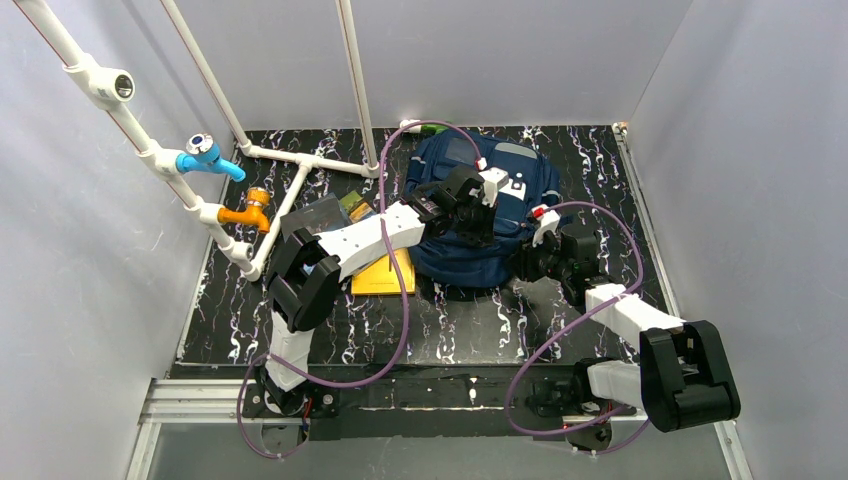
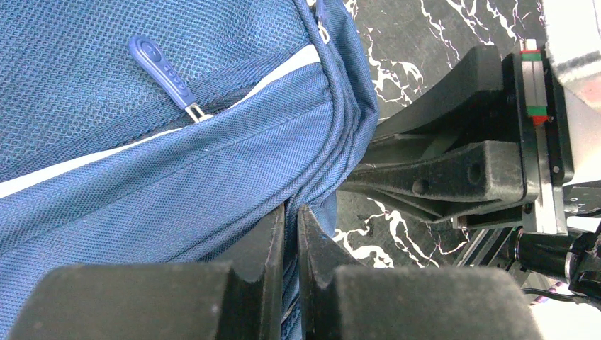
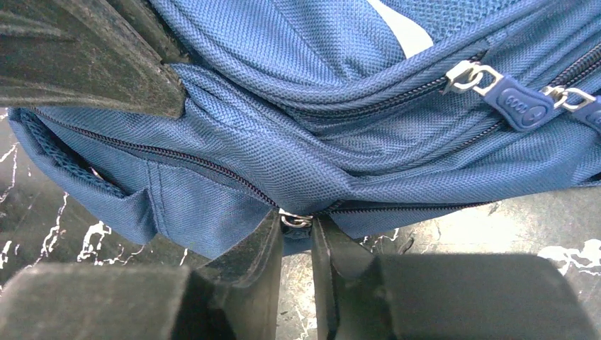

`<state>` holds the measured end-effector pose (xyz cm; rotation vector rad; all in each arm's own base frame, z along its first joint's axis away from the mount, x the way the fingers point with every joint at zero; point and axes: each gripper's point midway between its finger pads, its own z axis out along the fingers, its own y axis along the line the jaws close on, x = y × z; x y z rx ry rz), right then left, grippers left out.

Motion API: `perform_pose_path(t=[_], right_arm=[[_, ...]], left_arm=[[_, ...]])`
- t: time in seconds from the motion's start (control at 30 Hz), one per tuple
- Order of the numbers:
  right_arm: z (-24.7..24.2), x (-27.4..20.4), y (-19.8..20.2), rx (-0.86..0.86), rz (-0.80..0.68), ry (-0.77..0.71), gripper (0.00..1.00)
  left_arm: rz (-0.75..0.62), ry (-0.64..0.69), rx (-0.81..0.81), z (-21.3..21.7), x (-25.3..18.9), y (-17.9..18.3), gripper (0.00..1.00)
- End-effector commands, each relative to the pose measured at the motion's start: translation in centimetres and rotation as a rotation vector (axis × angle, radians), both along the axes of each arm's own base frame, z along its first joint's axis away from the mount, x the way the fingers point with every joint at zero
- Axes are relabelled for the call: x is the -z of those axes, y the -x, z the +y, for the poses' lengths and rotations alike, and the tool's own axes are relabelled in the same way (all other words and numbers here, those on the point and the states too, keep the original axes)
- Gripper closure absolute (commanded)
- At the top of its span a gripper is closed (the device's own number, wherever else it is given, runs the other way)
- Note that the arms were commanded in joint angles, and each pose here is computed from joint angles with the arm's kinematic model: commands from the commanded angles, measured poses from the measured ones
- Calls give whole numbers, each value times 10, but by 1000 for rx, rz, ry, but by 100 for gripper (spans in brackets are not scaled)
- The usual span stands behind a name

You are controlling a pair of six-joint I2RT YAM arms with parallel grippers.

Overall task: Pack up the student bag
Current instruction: Unzip the student bag at the center of the board.

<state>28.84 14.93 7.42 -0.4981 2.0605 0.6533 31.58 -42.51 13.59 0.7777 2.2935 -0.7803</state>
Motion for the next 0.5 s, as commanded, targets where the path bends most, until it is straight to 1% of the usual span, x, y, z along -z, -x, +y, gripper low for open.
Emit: perform_pose_path(t=[0.0, 0.13, 0.23, 0.37, 0.47], right_arm=[[5, -20, -8, -18, -63, -29, 78], [6, -21, -4, -13, -26, -43, 92], [3, -23, -3, 13, 5, -41, 99], [1, -24, -2, 69, 81, -21, 99], [6, -21, 4, 100, 121, 36, 99]], left_arm=[[-93, 85, -48, 5, -58, -18, 100], [-92, 85, -50, 5, -57, -20, 100], [-87, 85, -51, 4, -56, -20, 100], [-73, 89, -54, 3, -53, -20, 100], [-60, 99, -53, -2, -52, -22, 100]])
